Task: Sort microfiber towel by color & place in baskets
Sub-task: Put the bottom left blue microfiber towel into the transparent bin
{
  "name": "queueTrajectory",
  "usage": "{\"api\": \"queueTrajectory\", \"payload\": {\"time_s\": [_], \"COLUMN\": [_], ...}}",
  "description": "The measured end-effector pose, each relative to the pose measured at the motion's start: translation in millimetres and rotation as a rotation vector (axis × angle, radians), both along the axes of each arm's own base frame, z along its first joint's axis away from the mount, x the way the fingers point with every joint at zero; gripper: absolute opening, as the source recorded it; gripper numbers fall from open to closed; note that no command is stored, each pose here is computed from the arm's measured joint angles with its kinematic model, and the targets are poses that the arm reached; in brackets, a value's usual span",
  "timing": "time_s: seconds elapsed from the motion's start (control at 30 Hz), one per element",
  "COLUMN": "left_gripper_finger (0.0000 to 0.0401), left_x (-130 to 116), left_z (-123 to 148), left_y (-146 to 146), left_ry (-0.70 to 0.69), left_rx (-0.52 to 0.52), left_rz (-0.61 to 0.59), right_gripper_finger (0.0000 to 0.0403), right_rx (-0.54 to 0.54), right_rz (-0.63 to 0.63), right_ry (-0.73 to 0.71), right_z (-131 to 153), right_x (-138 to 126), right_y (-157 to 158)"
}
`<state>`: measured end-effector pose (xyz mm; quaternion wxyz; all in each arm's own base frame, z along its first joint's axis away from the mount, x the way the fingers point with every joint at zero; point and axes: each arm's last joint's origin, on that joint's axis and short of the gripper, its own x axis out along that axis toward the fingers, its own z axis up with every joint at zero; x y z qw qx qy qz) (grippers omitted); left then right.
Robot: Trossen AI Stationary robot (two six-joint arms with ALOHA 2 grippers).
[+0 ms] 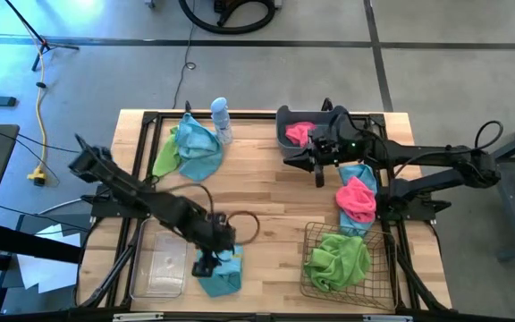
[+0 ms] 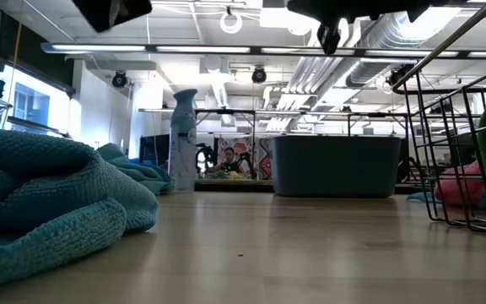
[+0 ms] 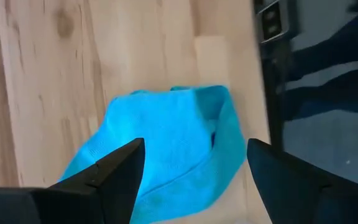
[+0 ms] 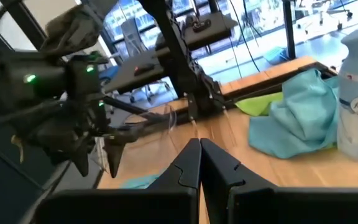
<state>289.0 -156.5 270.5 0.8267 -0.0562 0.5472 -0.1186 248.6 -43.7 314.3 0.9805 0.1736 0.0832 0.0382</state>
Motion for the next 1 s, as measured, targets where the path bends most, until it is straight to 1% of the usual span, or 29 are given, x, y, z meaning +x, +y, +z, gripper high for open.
{"api": "queueTrajectory", "payload": {"time_s": [0.17, 0.33, 0.47, 0.7, 0.83, 1.0], "left_gripper_finger": [0.0271, 0.0271, 0.0271, 0.0271, 0.0271, 0.0271], "left_x": [12, 16, 19, 22, 20, 16], "left_z": [-31, -56, -71, -87, -105, -125], "left_y": [-17, -27, -31, -32, -31, -28], "left_ry": [0.121, 0.205, 0.242, 0.271, 0.311, 0.297], "left_rx": [0.066, 0.088, 0.106, 0.134, 0.161, 0.133], "left_rz": [0.058, 0.105, 0.119, 0.129, 0.132, 0.159], "right_gripper_finger": [0.0, 0.0, 0.0, 0.0, 0.0, 0.0], "right_rx": [-0.029, -0.025, -0.06, -0.096, -0.101, -0.102], "right_rz": [0.01, 0.047, 0.058, 0.063, 0.064, 0.064], "right_ry": [-0.006, -0.012, -0.018, -0.023, -0.024, -0.025], "right_z": [0, 1, 1, 1, 1, 1], "right_x": [0, 0, 0, 0, 0, 0], "right_y": [0, 1, 1, 1, 1, 1]}}
